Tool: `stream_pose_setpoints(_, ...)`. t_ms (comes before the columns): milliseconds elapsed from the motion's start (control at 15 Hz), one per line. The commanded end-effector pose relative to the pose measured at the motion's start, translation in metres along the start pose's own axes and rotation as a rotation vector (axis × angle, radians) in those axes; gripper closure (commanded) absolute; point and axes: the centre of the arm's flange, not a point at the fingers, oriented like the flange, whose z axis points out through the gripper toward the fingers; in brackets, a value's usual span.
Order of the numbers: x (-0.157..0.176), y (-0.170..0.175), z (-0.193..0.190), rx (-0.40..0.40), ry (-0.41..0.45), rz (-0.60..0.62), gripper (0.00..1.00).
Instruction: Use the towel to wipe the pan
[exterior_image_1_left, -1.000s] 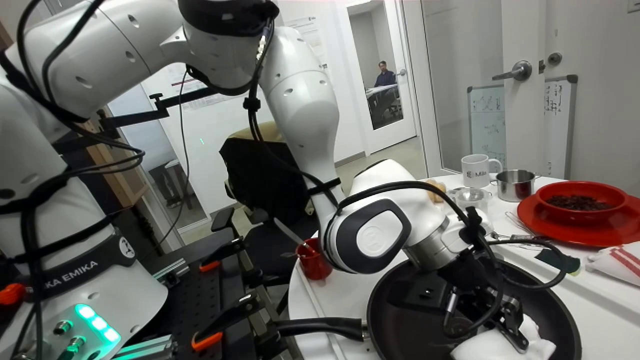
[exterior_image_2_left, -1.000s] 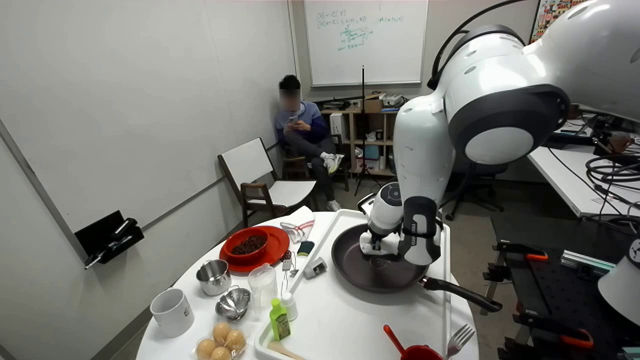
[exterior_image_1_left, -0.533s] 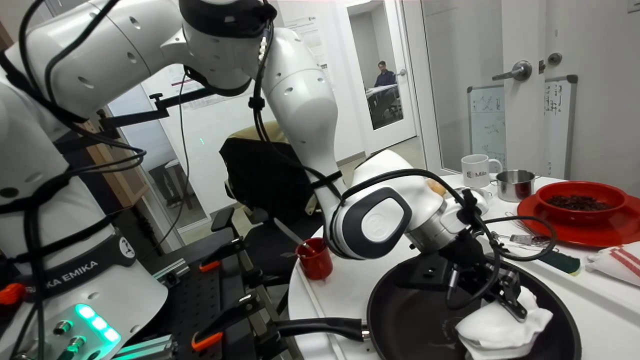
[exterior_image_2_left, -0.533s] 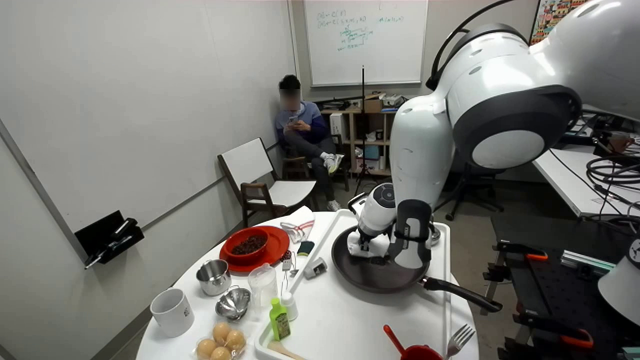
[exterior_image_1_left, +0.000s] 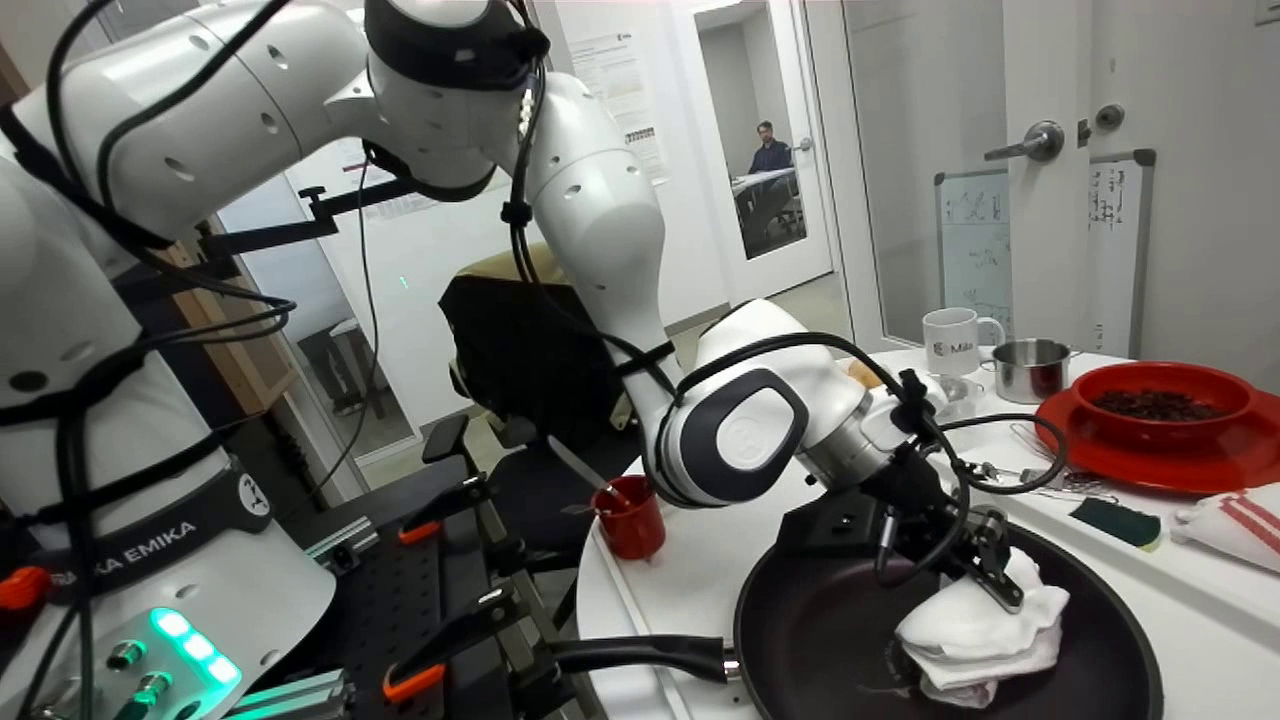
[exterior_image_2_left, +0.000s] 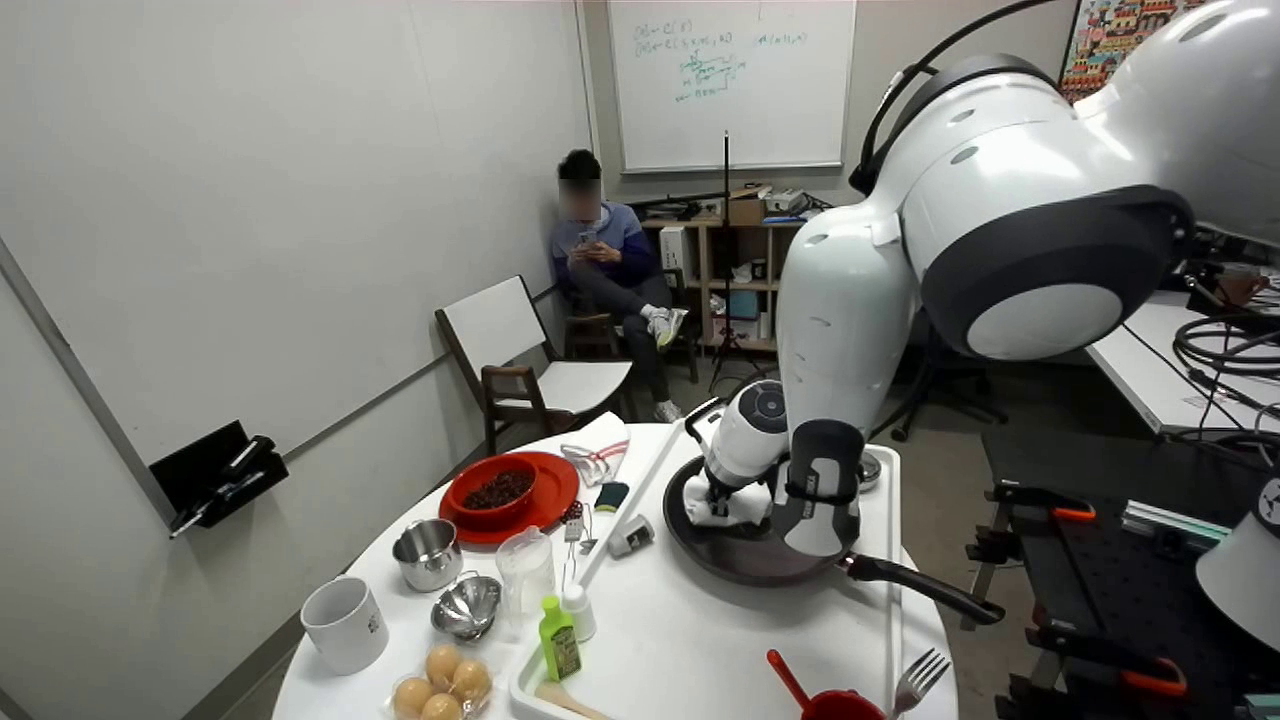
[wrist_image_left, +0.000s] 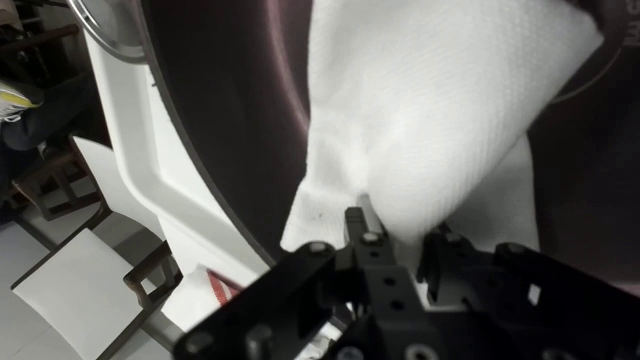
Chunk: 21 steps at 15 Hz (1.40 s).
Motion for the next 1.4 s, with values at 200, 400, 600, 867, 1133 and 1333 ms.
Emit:
stream_pose_setpoints(200,-0.005,-0.03,-0.01,0.01,0.017,-0.037,0.92)
stream_pose_setpoints(400,-0.012,-0.039,-0.019,0.028,0.019,-0.074,0.92)
stream_pose_setpoints(600,-0.025,-0.044,-0.029,0.053,0.012,-0.125,0.92)
stream_pose_setpoints(867,-0.044,-0.044,-0.043,0.087,-0.011,-0.221,0.92)
stream_pose_setpoints(1133,-0.063,-0.038,-0.058,0.126,-0.039,-0.314,0.92)
stream_pose_setpoints(1333,-0.083,-0.036,-0.066,0.151,-0.062,-0.39,0.92)
